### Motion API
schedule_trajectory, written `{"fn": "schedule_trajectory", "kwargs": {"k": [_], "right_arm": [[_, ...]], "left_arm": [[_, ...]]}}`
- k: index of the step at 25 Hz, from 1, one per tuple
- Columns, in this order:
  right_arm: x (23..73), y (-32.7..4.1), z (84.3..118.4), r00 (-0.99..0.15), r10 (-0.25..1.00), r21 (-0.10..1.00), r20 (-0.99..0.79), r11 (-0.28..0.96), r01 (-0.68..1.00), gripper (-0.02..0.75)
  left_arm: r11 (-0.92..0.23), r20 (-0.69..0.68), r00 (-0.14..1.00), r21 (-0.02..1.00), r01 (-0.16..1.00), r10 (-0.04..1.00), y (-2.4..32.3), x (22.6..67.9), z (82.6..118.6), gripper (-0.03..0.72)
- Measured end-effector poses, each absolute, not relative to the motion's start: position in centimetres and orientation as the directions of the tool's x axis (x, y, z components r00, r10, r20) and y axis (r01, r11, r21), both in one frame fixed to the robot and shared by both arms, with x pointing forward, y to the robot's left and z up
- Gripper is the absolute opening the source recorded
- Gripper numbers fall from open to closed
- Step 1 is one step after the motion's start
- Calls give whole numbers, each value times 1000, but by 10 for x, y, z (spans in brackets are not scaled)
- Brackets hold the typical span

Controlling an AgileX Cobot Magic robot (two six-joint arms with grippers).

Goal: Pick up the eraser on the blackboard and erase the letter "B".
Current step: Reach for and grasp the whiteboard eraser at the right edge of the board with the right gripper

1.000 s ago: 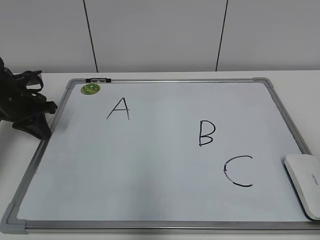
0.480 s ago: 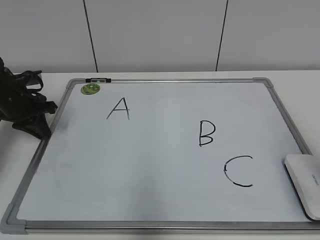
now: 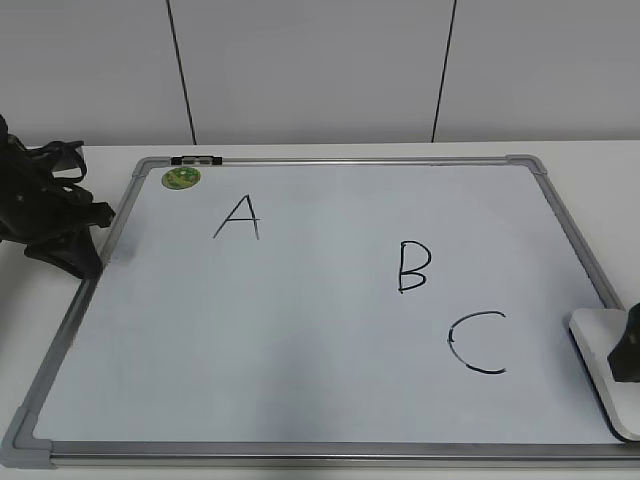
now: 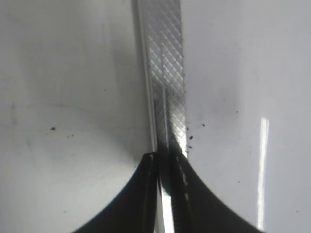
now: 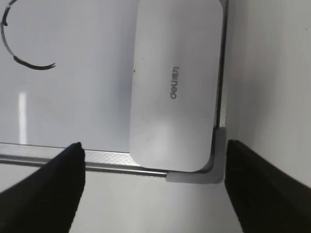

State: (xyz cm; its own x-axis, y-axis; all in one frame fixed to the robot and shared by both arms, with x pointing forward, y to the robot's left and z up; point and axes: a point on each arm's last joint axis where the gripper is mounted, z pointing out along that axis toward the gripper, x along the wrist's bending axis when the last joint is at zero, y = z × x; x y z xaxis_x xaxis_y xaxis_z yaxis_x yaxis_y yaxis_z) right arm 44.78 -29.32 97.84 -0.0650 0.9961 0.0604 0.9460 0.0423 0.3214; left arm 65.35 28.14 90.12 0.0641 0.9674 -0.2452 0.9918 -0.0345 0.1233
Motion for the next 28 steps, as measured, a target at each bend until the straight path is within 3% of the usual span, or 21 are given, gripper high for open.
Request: {"fn": "schedule_trajectory", "kwargs": {"k": [10, 19, 28], "right_arm": [[489, -296, 953, -78, 996, 247, 39, 66, 967, 674], [497, -296, 931, -80, 996, 166, 40, 73, 983, 673], [500, -297, 922, -87, 996, 123, 37, 82, 989, 587]], "left_arm": [[-35, -246, 65, 123, 992, 967, 281, 654, 902, 34], [-35, -246, 65, 123, 992, 967, 281, 654, 902, 34], [-35, -246, 65, 123, 992, 967, 281, 654, 902, 34]]}}
